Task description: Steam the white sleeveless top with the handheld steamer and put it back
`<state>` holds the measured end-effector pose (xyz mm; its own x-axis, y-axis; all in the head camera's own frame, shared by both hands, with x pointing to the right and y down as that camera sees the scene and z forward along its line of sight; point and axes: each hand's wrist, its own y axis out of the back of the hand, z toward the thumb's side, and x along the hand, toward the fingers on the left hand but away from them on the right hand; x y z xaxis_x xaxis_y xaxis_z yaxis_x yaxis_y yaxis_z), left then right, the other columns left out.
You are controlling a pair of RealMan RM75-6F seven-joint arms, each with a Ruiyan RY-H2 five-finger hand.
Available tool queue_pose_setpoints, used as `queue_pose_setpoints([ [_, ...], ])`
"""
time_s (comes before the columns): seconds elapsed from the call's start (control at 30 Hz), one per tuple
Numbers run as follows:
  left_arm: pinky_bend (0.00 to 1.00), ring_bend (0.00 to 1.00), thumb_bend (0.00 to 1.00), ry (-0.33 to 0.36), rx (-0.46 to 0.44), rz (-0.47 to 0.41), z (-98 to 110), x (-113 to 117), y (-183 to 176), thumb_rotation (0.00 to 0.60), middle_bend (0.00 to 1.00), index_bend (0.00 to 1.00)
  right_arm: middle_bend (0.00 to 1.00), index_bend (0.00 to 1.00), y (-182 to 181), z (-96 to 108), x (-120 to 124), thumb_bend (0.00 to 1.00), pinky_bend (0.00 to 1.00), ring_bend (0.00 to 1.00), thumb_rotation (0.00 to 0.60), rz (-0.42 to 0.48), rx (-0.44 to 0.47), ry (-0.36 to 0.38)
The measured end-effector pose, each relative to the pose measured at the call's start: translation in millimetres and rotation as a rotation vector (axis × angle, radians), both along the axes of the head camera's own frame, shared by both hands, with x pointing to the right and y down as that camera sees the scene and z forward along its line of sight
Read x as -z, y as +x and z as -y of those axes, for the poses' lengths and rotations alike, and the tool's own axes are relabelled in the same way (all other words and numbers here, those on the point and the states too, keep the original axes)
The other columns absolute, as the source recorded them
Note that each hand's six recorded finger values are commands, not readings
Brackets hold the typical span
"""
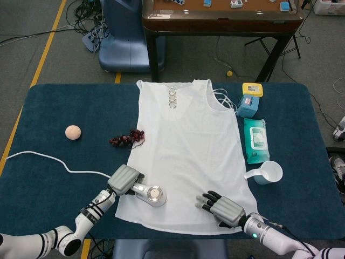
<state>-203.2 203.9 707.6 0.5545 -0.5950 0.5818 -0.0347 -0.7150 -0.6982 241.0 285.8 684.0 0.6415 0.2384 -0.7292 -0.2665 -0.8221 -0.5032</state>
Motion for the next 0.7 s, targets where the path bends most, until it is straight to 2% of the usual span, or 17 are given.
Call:
queue_pose_setpoints([
  [0.27, 0.63, 0.64, 0.13, -0.008, -0.044, 0.002, -17.3, 14.2, -10.2, 0.600, 0.76, 0.84, 0.01, 0.00, 1.1, -1.0, 2.8, 0.99, 0.01, 0.00, 0.600, 0.003, -0.001, 0.005],
  [0.5, 0.63, 0.64, 0.13, -0.003, -0.037, -0.006, -17.6, 27.7, -21.1, 0.600, 0.76, 0.84, 0.01, 0.00, 3.2, 2.2, 6.2, 0.99, 0.01, 0.00, 0.600, 0.010, -0.019, 0.017],
  [0.57, 0.63, 0.64, 0.13, 0.005, -0.020, -0.012, -12.3, 30.7, -23.4, 0.600, 0.76, 0.84, 0.01, 0.00, 2.6, 4.4, 8.3, 0.94, 0.01, 0.00, 0.600, 0.019, -0.027, 0.025],
  [0.63, 0.63, 0.64, 0.13, 0.014, 0.000, -0.017, -5.9, 33.8, -25.9, 0.600, 0.76, 0.84, 0.01, 0.00, 1.3, 8.3, 12.0, 0.83, 0.01, 0.00, 0.600, 0.035, -0.038, 0.042],
  [0.7, 0.63, 0.64, 0.13, 0.023, 0.031, -0.025, 2.9, 37.5, -29.6, 0.600, 0.76, 0.84, 0.01, 0.00, -0.4, 13.8, 17.2, 0.69, 0.01, 0.00, 0.600, 0.055, -0.052, 0.065],
])
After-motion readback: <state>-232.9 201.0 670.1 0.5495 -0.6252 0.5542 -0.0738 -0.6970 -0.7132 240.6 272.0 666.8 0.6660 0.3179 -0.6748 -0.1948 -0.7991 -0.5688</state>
